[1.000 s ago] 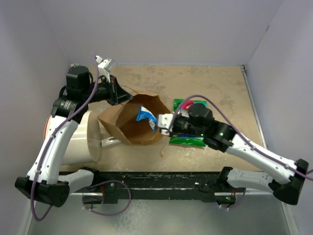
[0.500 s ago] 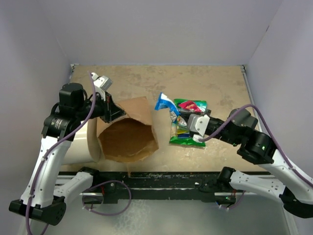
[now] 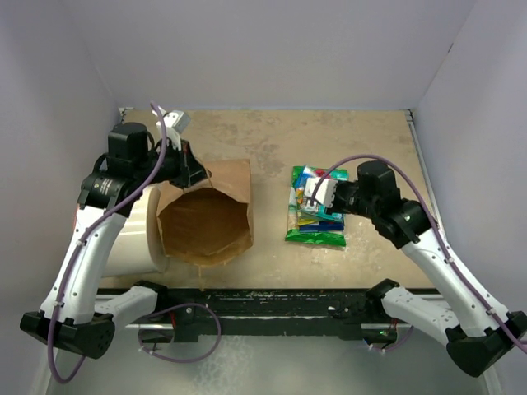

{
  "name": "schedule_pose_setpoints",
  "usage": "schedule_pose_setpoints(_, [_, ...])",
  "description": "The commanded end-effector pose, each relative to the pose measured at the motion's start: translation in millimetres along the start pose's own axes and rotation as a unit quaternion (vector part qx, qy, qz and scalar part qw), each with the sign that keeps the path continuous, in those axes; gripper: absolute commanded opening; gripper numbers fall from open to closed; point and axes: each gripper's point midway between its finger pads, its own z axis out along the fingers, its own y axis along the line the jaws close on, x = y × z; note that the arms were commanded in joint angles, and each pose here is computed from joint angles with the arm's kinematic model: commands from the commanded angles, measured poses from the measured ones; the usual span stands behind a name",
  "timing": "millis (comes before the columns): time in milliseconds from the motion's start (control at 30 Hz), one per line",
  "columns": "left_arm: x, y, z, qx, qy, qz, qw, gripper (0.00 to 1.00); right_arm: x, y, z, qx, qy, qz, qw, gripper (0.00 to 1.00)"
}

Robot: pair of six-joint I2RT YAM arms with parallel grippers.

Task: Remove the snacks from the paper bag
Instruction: Place the snack at the center of the board.

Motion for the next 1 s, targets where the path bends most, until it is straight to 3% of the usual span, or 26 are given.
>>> schedule_pose_setpoints(0, [-48.3,-10.3,-8.2,0.0,-0.068,0.026,0.997,0.0,15.7,57.3,3.8,-0.125,-0.018,-0.061,0.99,0.0])
schedule_pose_setpoints(100, [-53.6,-9.9,-3.5,0.005,-0.068,0.03,0.997,0.0,20.4,68.2,10.8,-0.13,-0.033,-0.07,0.988,0.0])
schedule_pose_setpoints(300, [-59.3,-13.7,1.8,0.024,-0.073,0.039,0.996,0.0,47.5,70.1,27.6,-0.133,0.0,-0.103,0.986,0.0])
schedule_pose_setpoints(967, [-60.0,-23.7,10.3,0.061,-0.072,0.023,0.995,0.0,91.7,64.6,44.3,-0.113,0.019,-0.062,0.991,0.0])
